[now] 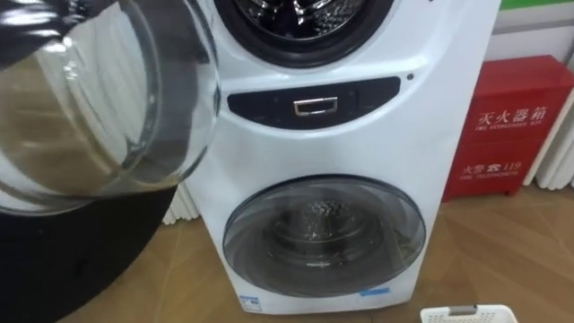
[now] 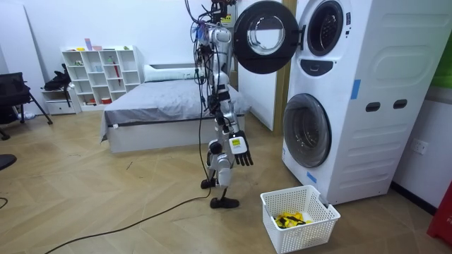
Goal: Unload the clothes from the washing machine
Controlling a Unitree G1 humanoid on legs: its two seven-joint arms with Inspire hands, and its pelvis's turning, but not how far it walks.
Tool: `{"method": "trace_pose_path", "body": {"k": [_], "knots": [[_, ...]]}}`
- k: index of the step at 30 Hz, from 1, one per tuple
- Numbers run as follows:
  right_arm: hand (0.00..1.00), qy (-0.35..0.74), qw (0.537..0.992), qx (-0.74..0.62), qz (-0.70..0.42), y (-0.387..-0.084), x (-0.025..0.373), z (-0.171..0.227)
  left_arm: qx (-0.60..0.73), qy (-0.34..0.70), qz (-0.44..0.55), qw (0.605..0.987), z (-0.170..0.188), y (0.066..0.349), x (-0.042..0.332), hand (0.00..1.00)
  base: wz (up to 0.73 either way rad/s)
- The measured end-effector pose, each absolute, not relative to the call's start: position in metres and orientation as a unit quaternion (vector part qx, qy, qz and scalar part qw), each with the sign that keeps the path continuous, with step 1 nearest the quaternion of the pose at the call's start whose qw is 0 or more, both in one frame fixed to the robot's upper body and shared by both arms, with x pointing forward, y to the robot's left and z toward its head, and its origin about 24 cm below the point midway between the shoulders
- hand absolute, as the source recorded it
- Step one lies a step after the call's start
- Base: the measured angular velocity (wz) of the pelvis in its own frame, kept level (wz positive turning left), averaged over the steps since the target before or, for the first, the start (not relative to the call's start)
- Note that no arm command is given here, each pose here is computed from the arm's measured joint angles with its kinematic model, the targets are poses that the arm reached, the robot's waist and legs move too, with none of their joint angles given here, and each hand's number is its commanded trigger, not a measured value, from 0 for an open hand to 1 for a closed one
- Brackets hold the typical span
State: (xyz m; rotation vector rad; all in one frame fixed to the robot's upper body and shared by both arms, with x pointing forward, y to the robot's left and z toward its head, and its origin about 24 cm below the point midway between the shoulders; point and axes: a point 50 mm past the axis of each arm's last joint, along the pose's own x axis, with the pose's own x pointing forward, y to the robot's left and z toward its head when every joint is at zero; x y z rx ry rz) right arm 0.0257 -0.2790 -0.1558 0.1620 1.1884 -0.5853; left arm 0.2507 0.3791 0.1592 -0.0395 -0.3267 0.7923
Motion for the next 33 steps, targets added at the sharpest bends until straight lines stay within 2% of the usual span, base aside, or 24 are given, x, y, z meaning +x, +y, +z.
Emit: {"method": "trace_pose_path", "body": {"k": [2, 5, 7, 11, 13, 18, 23, 27, 33], "knots": [[0.0, 0.553, 0.787, 0.073, -0.263, -0.278, 0.029, -0.156, -0.034, -0.181, 0.362, 0.914, 0.172, 0.371, 0.256, 0.0, 0.09], [0.0, 0.562, 0.786, 0.072, -0.245, -0.272, 0.032, -0.158, -0.041, -0.215, 0.286, 0.933, 0.189, 0.338, 0.266, 0.0, 0.09], [0.0, 0.57, 0.784, 0.076, -0.234, -0.266, 0.033, -0.16, -0.058, -0.232, 0.206, 0.949, 0.191, 0.3, 0.272, 0.0, 0.0], [0.0, 0.58, 0.778, 0.094, -0.222, -0.254, 0.034, -0.164, -0.113, -0.232, 0.13, 0.957, 0.177, 0.251, 0.262, 0.0, 0.01], [0.0, 0.585, 0.778, 0.087, -0.211, -0.251, 0.035, -0.165, -0.125, -0.214, 0.058, 0.967, 0.165, 0.224, 0.258, 0.0, 0.06], [0.0, 0.584, 0.788, 0.072, -0.181, -0.245, 0.047, -0.165, -0.145, -0.177, -0.044, 0.973, 0.149, 0.183, 0.259, 0.0, 0.0], [0.0, 0.584, 0.789, 0.07, -0.176, -0.243, 0.05, -0.165, -0.151, -0.13, -0.093, 0.976, 0.124, 0.163, 0.256, 0.0, 0.06], [0.0, 0.583, 0.791, 0.068, -0.173, -0.242, 0.056, -0.165, -0.153, -0.038, -0.163, 0.974, 0.09, 0.134, 0.25, 0.0, -0.01], [0.0, 0.587, 0.788, 0.071, -0.17, -0.24, 0.056, -0.166, -0.14, -0.015, -0.191, 0.972, 0.081, 0.124, 0.248, 0.0, -0.08]]}}
